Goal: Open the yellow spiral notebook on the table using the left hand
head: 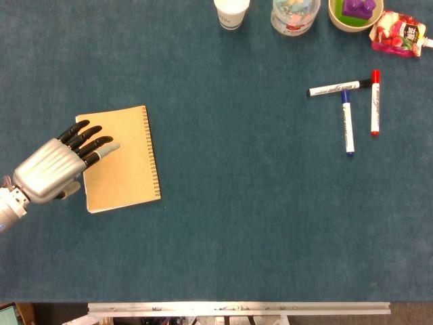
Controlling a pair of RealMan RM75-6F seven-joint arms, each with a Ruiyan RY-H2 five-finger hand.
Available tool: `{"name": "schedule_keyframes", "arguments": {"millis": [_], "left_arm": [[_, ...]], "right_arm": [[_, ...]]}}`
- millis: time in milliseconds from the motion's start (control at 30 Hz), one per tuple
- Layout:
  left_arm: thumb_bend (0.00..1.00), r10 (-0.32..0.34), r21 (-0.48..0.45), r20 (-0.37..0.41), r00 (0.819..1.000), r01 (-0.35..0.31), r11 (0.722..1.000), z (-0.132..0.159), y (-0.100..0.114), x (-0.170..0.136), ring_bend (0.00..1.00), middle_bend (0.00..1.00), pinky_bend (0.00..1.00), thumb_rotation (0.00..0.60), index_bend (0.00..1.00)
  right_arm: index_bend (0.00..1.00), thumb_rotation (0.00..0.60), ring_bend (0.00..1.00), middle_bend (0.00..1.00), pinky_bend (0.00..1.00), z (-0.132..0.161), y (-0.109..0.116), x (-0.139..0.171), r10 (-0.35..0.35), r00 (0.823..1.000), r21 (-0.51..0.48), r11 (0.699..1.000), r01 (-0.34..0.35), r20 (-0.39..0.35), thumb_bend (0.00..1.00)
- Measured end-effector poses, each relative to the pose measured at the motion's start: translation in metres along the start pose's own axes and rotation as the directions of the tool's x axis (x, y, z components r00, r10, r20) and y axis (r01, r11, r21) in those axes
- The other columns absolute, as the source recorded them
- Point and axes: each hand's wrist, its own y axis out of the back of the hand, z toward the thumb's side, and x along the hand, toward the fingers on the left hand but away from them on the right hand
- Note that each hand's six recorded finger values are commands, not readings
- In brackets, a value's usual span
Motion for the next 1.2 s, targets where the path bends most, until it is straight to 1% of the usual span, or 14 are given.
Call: {"name": "schedule_keyframes", "arguments": {"millis": [167,367,600,867,1200], "left_arm": [[0.23,0.001,0.036,0.011,1.0,-0.001,0.999,-0.002,-0.011,0.001,0.0,0.11,0.0,0.6,0.06],[0.23,-0.016,0.065,0.017,1.0,0.014,0.998,-0.005,-0.023,0.001,0.0,0.11,0.0,0.6,0.06],[0.23,-0.04,0.051,0.011,0.999,0.039,0.998,-0.006,-0.037,-0.001,0.0,0.1,0.0,0.6,0.06],[0.23,-0.056,0.02,0.019,0.998,0.055,0.998,0.002,-0.05,0.001,0.0,0.1,0.0,0.6,0.06],[0.23,-0.048,-0.016,0.038,0.998,0.048,0.999,0.012,-0.051,0.013,0.0,0.1,0.0,0.6,0.06]], "right_arm": [[0.36,0.6,0.24,0.32,0.29,0.002,-0.001,0.0,0.001,1.0,0.005,1.0,-0.001,0.0,0.39],[0.36,0.6,0.24,0.32,0.29,0.003,-0.001,0.001,0.003,1.0,0.011,1.0,-0.003,0.004,0.39],[0.36,0.6,0.24,0.32,0.29,0.005,-0.002,0.0,0.004,1.0,0.015,1.0,-0.004,0.002,0.39],[0.36,0.6,0.24,0.32,0.29,0.005,-0.002,0.0,0.006,1.0,0.016,1.0,-0.006,0.003,0.39],[0.36,0.6,0.24,0.32,0.29,0.004,0.0,0.001,-0.001,1.0,0.016,1.0,0.001,0.007,0.39]]}}
